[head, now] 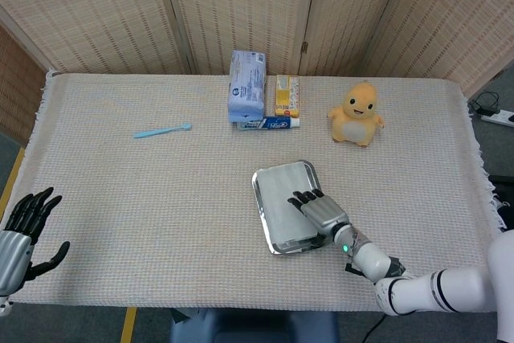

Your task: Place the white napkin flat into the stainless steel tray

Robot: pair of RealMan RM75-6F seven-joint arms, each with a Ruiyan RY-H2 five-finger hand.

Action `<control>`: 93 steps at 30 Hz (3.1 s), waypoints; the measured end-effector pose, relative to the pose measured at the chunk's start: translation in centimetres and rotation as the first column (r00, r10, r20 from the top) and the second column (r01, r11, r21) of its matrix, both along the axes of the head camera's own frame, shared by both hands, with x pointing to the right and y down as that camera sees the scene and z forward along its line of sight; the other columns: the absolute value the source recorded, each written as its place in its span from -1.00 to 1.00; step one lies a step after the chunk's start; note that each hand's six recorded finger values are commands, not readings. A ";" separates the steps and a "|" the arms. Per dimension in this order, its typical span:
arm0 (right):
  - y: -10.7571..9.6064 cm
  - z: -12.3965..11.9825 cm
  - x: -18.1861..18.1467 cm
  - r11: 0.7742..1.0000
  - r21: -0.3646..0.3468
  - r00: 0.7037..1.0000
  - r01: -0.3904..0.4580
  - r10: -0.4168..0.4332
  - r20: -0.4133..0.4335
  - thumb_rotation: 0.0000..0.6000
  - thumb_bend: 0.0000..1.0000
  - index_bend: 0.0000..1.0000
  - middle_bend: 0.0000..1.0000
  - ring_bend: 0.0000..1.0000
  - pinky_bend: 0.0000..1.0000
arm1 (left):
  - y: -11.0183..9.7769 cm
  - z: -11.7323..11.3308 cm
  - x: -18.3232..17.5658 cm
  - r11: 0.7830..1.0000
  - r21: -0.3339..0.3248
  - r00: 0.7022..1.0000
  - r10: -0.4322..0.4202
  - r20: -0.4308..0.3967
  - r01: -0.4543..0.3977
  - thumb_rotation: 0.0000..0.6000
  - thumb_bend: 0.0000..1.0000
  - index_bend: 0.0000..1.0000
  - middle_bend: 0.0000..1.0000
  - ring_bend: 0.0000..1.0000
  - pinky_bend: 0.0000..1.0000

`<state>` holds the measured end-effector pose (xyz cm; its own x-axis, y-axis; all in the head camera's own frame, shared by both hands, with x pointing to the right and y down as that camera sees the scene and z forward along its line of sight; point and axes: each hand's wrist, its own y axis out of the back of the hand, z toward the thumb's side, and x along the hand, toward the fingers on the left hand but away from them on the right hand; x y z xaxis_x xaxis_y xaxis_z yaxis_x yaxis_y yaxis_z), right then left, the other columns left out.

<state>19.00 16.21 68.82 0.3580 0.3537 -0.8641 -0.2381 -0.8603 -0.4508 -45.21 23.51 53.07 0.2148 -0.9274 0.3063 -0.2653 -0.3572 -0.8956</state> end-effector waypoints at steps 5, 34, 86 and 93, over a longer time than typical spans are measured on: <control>-0.1 -0.1 -0.3 1.000 -0.025 1.000 -0.003 0.003 -0.008 1.00 -0.48 -1.00 -1.00 -1.00 -1.00 | 0.0 -0.1 0.0 1.000 0.002 1.000 0.000 0.000 0.000 1.00 -0.13 -1.00 -1.00 -1.00 -1.00; -3.1 -3.2 1.9 0.970 0.242 0.998 -0.017 0.000 0.068 0.78 0.84 -1.00 0.74 0.61 0.73 | 0.0 0.1 0.0 1.000 -0.003 1.000 -0.005 -0.005 0.005 1.00 -0.13 -1.00 -1.00 -1.00 -1.00; -6.8 6.6 -4.8 0.989 -0.049 0.988 -0.140 0.136 -0.067 0.75 0.91 -1.00 0.90 0.81 0.90 | -0.8 1.4 -1.6 0.997 -0.059 0.998 -0.057 -0.004 0.056 1.00 -0.13 -1.00 -1.00 -1.00 -1.00; -6.1 5.9 -4.7 0.993 -0.041 0.992 -0.107 0.104 -0.066 0.75 0.90 -1.00 0.90 0.81 0.90 | -0.6 1.4 -1.3 0.997 -0.058 0.999 -0.046 -0.004 0.046 1.00 -0.13 -1.00 -1.00 -1.00 -1.00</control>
<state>14.28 10.15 74.75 0.2643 0.3475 -0.8997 -0.1720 -0.9009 -0.3985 -46.51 22.88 54.46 0.1742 -0.9170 0.3588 -0.2876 -0.3958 -0.8721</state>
